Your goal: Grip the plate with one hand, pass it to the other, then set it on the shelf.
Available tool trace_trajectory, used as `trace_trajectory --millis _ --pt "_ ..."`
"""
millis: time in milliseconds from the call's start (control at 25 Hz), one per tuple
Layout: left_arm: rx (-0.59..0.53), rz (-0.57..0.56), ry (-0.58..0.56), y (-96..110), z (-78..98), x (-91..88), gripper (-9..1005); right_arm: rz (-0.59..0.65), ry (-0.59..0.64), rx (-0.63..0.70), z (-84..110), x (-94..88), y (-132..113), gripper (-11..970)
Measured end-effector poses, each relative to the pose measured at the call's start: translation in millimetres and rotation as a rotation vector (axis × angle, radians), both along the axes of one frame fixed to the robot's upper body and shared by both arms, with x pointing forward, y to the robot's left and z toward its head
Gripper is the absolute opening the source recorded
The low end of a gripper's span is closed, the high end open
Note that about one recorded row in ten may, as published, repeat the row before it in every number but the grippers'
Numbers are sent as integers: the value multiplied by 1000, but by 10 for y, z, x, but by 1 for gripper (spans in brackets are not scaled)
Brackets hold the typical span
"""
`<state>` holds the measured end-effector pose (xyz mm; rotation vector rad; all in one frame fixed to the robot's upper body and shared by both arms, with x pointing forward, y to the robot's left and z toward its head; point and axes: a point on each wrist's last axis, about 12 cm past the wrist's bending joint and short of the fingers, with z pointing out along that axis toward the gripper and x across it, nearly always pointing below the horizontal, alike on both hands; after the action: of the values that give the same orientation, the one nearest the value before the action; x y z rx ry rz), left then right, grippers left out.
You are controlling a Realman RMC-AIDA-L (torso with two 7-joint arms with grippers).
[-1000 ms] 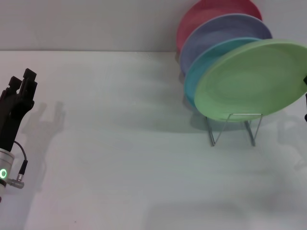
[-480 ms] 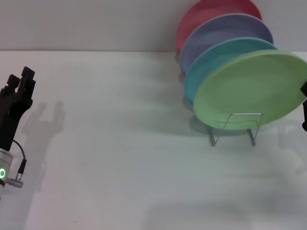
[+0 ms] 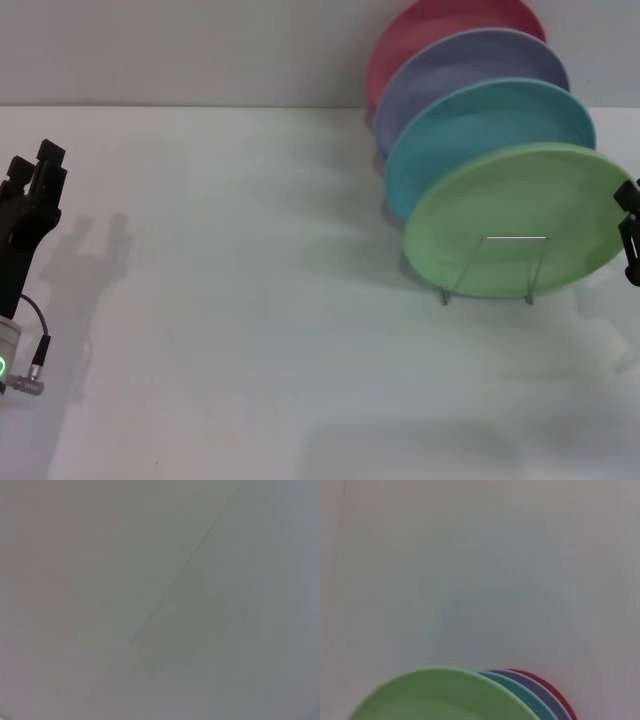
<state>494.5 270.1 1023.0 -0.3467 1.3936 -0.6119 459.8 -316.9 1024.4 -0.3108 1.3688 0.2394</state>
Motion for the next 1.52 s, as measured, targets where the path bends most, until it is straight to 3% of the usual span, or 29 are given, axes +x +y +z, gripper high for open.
trace_trajectory --millis 440,600,800,960,1160,1320,1520 --pt "-9 3 -5 29 3 -19 522 15 -60 38 53 -105 14 299" --pt "0 -5 -13 33 9 -24 523 -3 -192 143 174 -334 -13 348" --pt "78 -1 -77 108 65 -42 524 -135 -359 239 313 -546 -151 360" --pt "231 -24 -159 147 124 -75 540 -241 -349 310 327 -487 -345 404" --pt "301 20 -180 250 144 -85 621 -304 -301 424 344 -455 -639 501" --pt "338 40 -182 318 151 -67 686 -419 -328 442 322 -454 -680 629" --pt "394 62 -194 337 171 -27 832 -467 -275 483 252 -340 -659 629"
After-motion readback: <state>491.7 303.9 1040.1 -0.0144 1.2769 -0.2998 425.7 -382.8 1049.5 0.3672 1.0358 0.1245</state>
